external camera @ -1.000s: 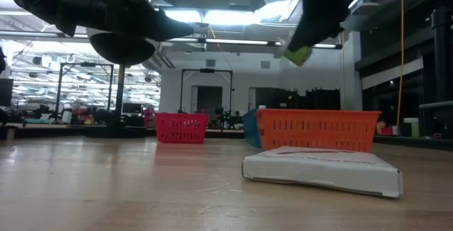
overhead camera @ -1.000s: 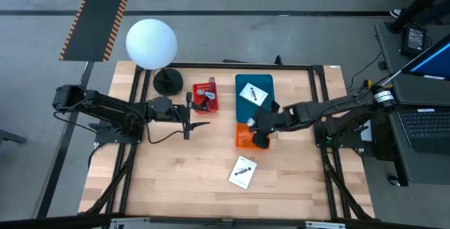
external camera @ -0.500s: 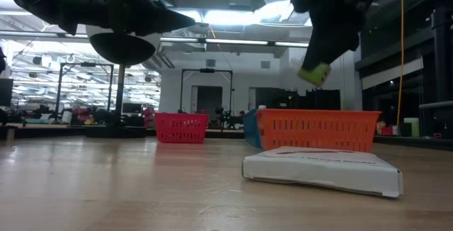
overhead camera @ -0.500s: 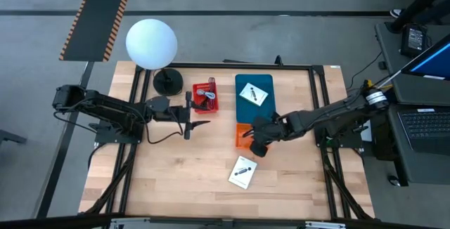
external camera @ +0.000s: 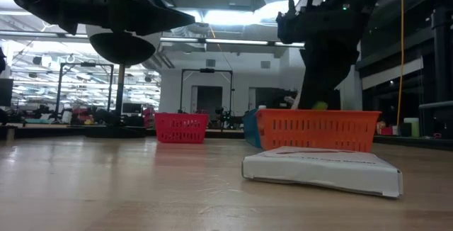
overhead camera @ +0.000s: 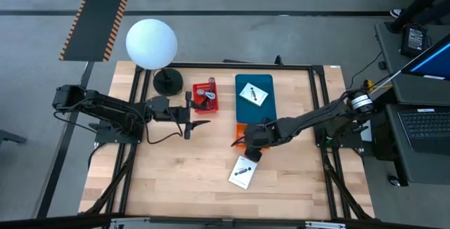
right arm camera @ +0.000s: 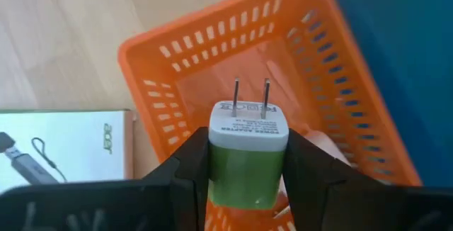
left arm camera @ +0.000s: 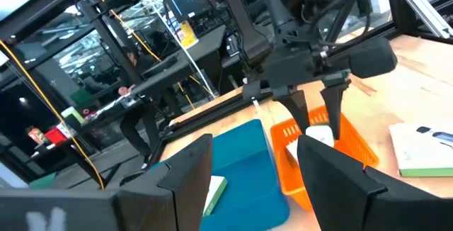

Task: Pick and place items into bin
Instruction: Put the green charger adapter into the orange bin

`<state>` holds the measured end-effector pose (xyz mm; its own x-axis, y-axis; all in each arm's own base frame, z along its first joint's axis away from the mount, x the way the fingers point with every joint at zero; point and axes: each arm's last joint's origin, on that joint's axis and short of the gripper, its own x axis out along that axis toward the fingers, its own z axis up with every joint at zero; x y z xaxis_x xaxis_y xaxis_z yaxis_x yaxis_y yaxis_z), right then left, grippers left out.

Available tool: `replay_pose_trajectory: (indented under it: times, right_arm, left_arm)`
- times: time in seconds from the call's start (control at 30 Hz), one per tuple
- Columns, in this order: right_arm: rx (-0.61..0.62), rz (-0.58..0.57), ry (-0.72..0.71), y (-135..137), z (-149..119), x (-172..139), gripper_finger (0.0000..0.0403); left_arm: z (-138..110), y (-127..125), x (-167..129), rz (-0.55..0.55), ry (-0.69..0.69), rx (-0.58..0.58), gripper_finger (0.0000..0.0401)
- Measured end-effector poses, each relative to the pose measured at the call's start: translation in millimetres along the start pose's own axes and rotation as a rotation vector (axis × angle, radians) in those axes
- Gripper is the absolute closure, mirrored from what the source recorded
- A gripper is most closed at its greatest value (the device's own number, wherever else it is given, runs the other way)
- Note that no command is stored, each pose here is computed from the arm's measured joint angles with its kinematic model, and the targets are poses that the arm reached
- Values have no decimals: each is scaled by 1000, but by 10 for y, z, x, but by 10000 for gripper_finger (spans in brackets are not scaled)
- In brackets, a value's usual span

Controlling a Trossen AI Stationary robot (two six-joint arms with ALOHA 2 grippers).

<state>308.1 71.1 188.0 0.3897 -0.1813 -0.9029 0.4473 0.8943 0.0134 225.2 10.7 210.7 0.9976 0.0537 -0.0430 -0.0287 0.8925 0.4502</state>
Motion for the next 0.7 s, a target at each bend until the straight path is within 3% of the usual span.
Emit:
replay_pose_trajectory:
  times: [0.5, 0.7]
  right_arm:
    - [-70, 3, 10, 63, -7, 189, 282]
    - [-70, 3, 9, 63, -6, 189, 246]
  left_arm:
    - [-1, 2, 0, 1, 1, 0, 201]
    - [-1, 2, 0, 1, 1, 0, 201]
